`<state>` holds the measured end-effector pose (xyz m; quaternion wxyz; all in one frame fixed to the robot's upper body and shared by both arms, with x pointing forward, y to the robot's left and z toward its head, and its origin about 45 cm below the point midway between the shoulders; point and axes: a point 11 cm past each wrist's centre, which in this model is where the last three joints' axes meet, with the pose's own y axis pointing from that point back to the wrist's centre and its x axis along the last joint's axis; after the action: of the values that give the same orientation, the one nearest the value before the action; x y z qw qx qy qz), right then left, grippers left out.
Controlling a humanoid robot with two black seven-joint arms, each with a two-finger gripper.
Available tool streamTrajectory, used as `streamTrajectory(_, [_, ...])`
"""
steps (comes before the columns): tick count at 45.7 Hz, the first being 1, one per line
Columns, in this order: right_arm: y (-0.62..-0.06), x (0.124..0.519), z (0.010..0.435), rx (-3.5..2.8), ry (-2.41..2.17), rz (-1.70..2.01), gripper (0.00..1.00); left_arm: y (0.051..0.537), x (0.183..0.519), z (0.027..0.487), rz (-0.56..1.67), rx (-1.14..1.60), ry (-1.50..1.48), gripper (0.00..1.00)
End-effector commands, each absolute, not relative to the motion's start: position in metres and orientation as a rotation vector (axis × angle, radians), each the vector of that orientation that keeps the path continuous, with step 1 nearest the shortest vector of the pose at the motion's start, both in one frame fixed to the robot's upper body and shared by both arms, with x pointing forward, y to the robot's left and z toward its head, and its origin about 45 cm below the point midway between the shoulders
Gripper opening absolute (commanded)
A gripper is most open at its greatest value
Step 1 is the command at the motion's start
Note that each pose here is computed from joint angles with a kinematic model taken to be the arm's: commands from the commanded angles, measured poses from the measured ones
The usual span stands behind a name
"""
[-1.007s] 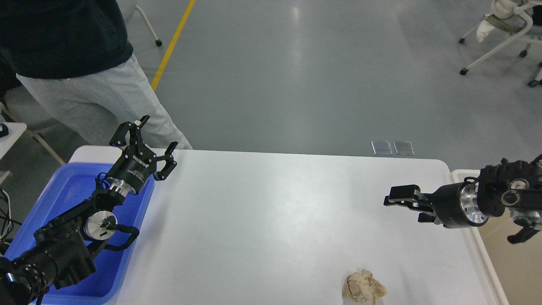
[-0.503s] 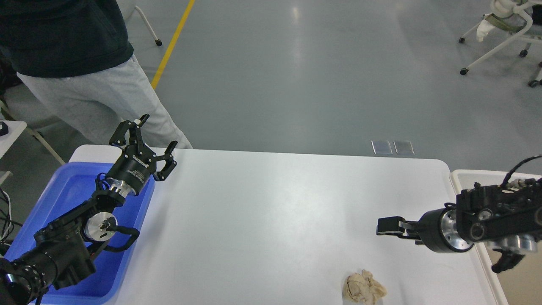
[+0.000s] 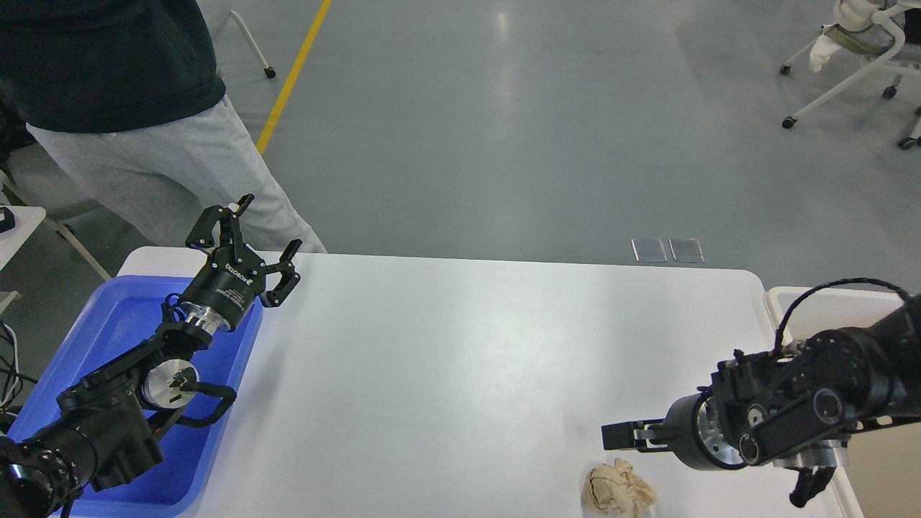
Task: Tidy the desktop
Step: 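Lower the right gripper onto the tissue and close it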
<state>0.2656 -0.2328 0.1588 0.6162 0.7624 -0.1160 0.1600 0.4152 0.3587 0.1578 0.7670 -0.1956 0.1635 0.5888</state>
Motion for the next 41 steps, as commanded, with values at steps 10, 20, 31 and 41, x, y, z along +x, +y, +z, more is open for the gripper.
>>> streamTrajectory(10, [-0.201,0.226,0.116,1.796,-0.183,0.348,1.0,0.359,0.415,0.158,1.279,-0.425,0.355,1.0])
streamTrajectory(20, [-0.202,0.229,0.108,1.791,-0.215,0.373,1.0,0.36,0.415,0.158,1.281,-0.424,0.354,1.0])
streamTrajectory(31, [-0.211,0.252,0.103,1.756,-0.271,0.426,1.0,0.359,0.415,0.158,1.28,-0.424,0.355,1.0])
streamTrajectory(41, [-0.21,0.244,0.095,1.763,-0.26,0.4,1.0,0.36,0.415,0.158,1.281,-0.424,0.354,1.0])
